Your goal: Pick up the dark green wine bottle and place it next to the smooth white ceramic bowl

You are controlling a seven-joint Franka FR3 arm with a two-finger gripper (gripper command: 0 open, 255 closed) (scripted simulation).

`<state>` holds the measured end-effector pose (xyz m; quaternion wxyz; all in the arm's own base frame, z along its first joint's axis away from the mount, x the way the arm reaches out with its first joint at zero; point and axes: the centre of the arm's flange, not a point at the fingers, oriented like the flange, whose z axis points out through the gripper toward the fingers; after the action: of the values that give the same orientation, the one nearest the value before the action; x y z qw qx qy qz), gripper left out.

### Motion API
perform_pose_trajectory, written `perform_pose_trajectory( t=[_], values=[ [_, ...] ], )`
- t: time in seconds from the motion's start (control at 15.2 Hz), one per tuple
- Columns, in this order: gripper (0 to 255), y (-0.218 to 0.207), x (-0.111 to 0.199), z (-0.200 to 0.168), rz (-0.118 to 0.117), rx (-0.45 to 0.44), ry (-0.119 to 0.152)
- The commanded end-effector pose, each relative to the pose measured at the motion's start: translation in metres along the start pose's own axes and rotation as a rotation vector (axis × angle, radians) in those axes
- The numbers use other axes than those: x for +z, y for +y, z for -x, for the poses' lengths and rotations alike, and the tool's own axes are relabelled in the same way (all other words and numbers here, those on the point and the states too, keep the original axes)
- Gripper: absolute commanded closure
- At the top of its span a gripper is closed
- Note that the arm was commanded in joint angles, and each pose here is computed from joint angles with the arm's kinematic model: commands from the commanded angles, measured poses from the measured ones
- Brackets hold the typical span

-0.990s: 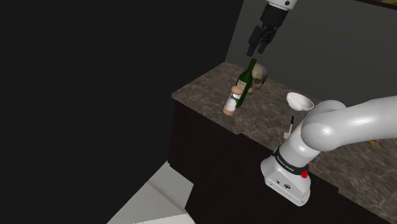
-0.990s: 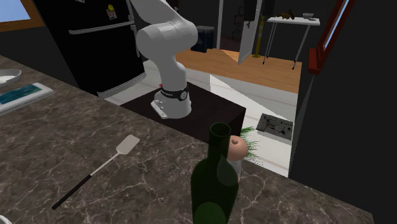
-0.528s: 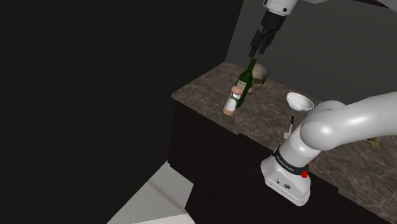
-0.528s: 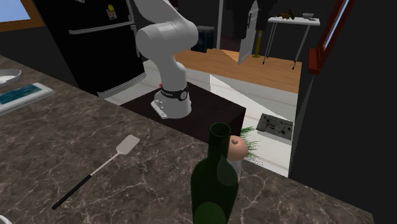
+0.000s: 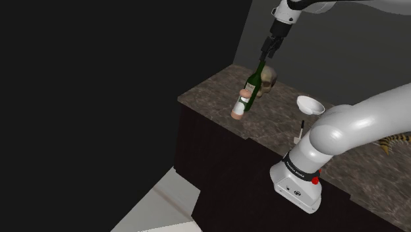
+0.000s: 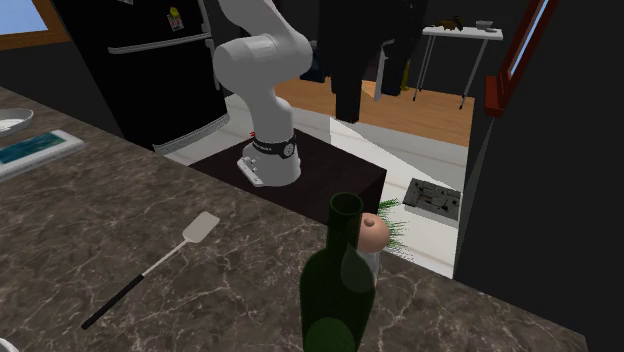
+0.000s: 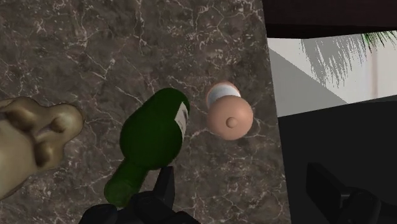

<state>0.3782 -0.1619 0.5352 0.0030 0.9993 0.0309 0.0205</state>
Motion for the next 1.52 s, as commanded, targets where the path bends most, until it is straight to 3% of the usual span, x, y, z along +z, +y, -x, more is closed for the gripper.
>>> perform_pose_trajectory(
  t=[0.0,0.4,0.92,1.45],
  values=[
    [0,0.023,0.007,-0.007,0.005,-0.006,-0.003],
    [0,0.095,0.031,-0.028,0.016,-0.021,-0.012],
    [0,0.097,0.072,-0.028,0.016,-0.022,-0.012],
    [0,0.097,0.072,-0.028,0.016,-0.022,-0.012]
  ],
)
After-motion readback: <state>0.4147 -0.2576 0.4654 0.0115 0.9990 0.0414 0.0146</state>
